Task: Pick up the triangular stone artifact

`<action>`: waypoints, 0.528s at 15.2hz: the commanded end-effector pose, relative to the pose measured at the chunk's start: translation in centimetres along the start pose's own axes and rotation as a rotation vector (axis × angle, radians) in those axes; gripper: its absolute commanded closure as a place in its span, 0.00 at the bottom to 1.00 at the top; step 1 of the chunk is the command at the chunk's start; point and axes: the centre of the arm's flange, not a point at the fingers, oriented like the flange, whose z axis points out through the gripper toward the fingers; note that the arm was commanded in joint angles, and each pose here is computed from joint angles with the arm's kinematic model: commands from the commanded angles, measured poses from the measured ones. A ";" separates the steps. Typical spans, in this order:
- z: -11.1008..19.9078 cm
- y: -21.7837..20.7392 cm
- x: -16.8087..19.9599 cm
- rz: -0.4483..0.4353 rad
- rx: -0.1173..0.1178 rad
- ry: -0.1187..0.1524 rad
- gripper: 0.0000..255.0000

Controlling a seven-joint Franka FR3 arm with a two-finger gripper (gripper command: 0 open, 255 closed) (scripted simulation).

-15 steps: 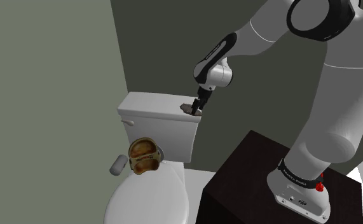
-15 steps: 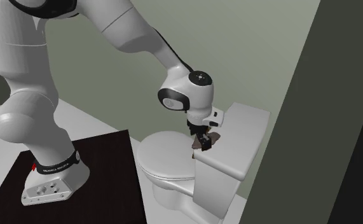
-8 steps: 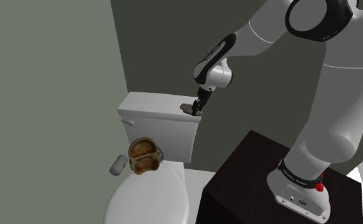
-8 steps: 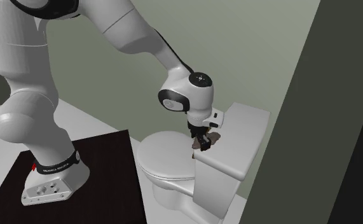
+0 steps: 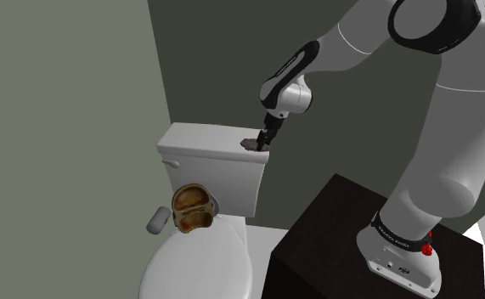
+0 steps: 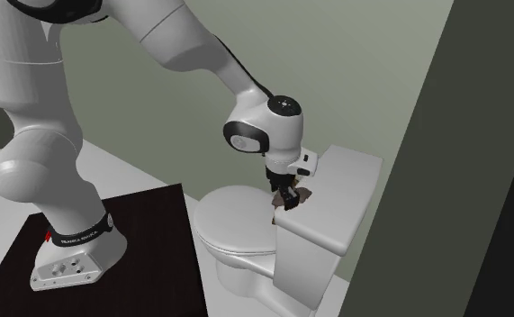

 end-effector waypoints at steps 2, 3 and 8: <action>-1.5 -0.3 0.2 0.000 0.000 0.000 1.00; -2.0 -0.5 0.3 0.000 0.000 0.000 1.00; -4.6 -1.0 0.8 0.000 0.000 0.000 1.00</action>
